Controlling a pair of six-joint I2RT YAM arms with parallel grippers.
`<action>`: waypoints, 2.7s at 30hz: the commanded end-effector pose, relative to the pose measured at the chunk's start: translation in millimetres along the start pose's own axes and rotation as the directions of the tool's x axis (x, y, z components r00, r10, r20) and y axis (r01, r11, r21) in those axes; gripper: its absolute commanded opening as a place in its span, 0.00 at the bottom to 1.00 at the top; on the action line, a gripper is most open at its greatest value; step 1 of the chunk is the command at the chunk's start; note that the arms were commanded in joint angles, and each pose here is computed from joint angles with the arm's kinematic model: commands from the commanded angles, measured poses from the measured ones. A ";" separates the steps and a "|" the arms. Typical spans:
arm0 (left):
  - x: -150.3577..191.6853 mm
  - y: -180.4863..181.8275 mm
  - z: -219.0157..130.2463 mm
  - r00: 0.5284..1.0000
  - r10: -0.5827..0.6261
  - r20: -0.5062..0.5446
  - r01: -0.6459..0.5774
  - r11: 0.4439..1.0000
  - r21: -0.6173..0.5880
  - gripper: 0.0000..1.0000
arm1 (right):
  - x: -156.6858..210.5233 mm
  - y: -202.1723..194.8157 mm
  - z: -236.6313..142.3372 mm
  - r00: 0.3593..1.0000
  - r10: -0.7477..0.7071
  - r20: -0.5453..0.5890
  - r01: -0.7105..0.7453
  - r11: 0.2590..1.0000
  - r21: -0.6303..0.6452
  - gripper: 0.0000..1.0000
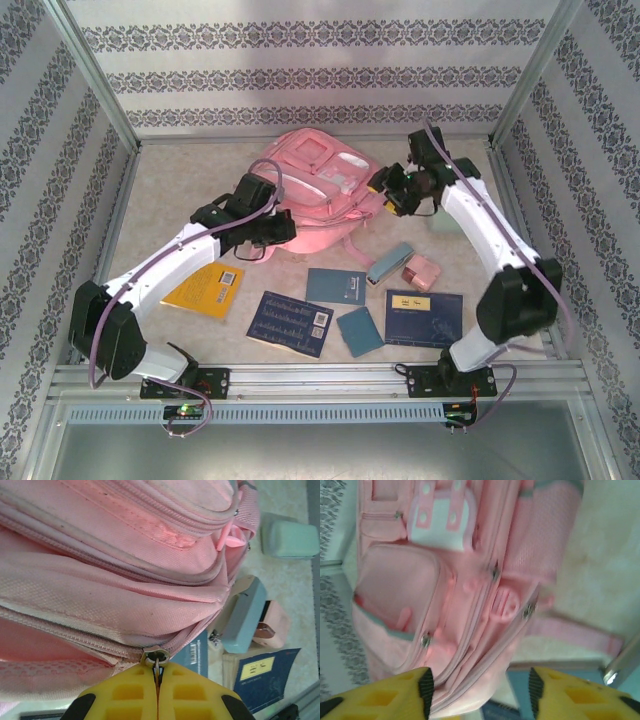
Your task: Pack the student bag
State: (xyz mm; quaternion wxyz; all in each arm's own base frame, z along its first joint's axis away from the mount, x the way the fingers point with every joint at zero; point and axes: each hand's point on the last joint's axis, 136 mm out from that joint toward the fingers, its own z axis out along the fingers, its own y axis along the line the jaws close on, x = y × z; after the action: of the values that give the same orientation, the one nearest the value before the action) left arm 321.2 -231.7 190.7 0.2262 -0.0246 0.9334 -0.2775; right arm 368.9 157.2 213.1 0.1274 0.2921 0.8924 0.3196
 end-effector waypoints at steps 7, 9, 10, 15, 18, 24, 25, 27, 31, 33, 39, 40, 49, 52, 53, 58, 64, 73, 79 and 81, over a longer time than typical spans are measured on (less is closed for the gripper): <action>-14.1 -53.5 -4.6 0.997 0.065 0.035 -0.069 0.992 0.103 0.00 | 68.3 30.3 20.4 0.954 0.223 -0.200 -0.255 0.955 -0.154 0.54; -10.5 -59.1 -1.1 0.997 0.075 0.027 -0.078 0.991 0.108 0.00 | 72.8 39.1 27.0 0.951 0.223 -0.216 -0.260 0.952 -0.159 0.57; -9.9 -61.0 -0.4 0.996 0.079 0.028 -0.082 0.991 0.109 0.00 | 74.2 42.1 30.0 0.948 0.225 -0.225 -0.263 0.951 -0.161 0.57; -4.0 -70.5 4.9 0.995 0.099 0.018 -0.100 0.989 0.110 0.00 | 81.3 49.3 45.5 0.935 0.244 -0.257 -0.289 0.945 -0.154 0.53; -3.6 -74.9 5.5 0.994 0.105 0.021 -0.107 0.988 0.113 0.00 | 82.4 48.7 52.0 0.934 0.246 -0.258 -0.290 0.946 -0.146 0.48; -2.0 -79.7 4.7 0.992 0.125 0.024 -0.127 0.985 0.114 0.00 | 77.7 44.1 66.4 0.934 0.255 -0.252 -0.297 0.944 -0.146 0.26; -2.0 -78.4 4.3 0.991 0.128 0.026 -0.130 0.986 0.107 0.00 | 76.9 47.0 69.1 0.934 0.246 -0.260 -0.292 0.944 -0.157 0.19; -1.2 -75.2 3.7 0.991 0.130 0.029 -0.132 0.987 0.095 0.00 | 75.5 48.9 70.4 0.939 0.226 -0.258 -0.272 0.950 -0.156 0.06; 0.8 -64.9 2.4 0.988 0.149 0.030 -0.151 0.987 0.051 0.00 | 68.9 42.4 66.5 0.961 0.183 -0.206 -0.211 0.969 -0.127 0.00; 2.4 -58.5 1.2 0.986 0.161 0.028 -0.162 0.987 0.023 0.00 | 65.3 39.0 63.4 0.968 0.162 -0.194 -0.187 0.975 -0.118 0.00; 8.9 -36.7 -1.7 0.981 0.192 0.014 -0.192 0.980 -0.049 0.00 | 52.4 29.1 54.0 0.983 0.077 -0.170 -0.094 0.991 -0.097 0.00; 10.8 -32.6 -1.6 0.981 0.195 0.006 -0.194 0.979 -0.058 0.00 | 50.8 26.8 52.5 0.983 0.066 -0.170 -0.082 0.993 -0.090 0.00; 10.0 0.6 -5.3 0.988 0.155 0.010 -0.153 0.982 -0.108 0.00 | 46.8 23.1 46.4 0.978 -0.060 -0.199 0.041 0.994 -0.096 0.00; 8.8 11.7 -7.6 0.989 0.148 0.005 -0.146 0.981 -0.131 0.00 | 41.7 18.2 42.9 0.974 -0.102 -0.200 0.087 0.993 -0.085 0.00; 7.5 14.8 -9.3 0.989 0.146 0.011 -0.143 0.980 -0.136 0.00 | 39.4 16.4 41.6 0.974 -0.111 -0.198 0.097 0.992 -0.080 0.00; 11.7 34.0 -14.0 0.992 0.125 0.005 -0.123 0.979 -0.160 0.00 | 24.0 8.9 33.8 0.976 -0.134 -0.173 0.126 0.990 -0.056 0.00; 17.0 60.1 -21.3 0.995 0.099 0.008 -0.095 0.976 -0.197 0.00 | 11.4 7.7 26.9 0.979 -0.142 -0.145 0.136 0.989 -0.050 0.00; 19.9 39.1 -21.6 0.997 0.072 0.019 -0.071 0.996 -0.049 0.00 | -2.0 23.2 46.7 0.976 -0.155 -0.150 0.148 0.987 -0.061 0.06; 17.7 1.8 -19.0 0.996 0.082 0.041 -0.085 0.994 0.064 0.00 | -16.4 40.5 40.0 0.977 -0.188 -0.104 0.187 0.982 -0.017 0.57; 17.2 -7.8 -14.1 0.996 0.073 0.042 -0.077 0.993 0.088 0.00 | -12.6 44.1 27.0 0.976 -0.202 -0.083 0.201 0.979 -0.010 0.61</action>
State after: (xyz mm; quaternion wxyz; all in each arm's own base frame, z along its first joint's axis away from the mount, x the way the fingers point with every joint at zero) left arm 294.3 -208.8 170.6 0.2309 0.0060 0.9387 -0.2560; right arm 412.3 200.0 194.4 0.0835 0.1940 0.9171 0.3382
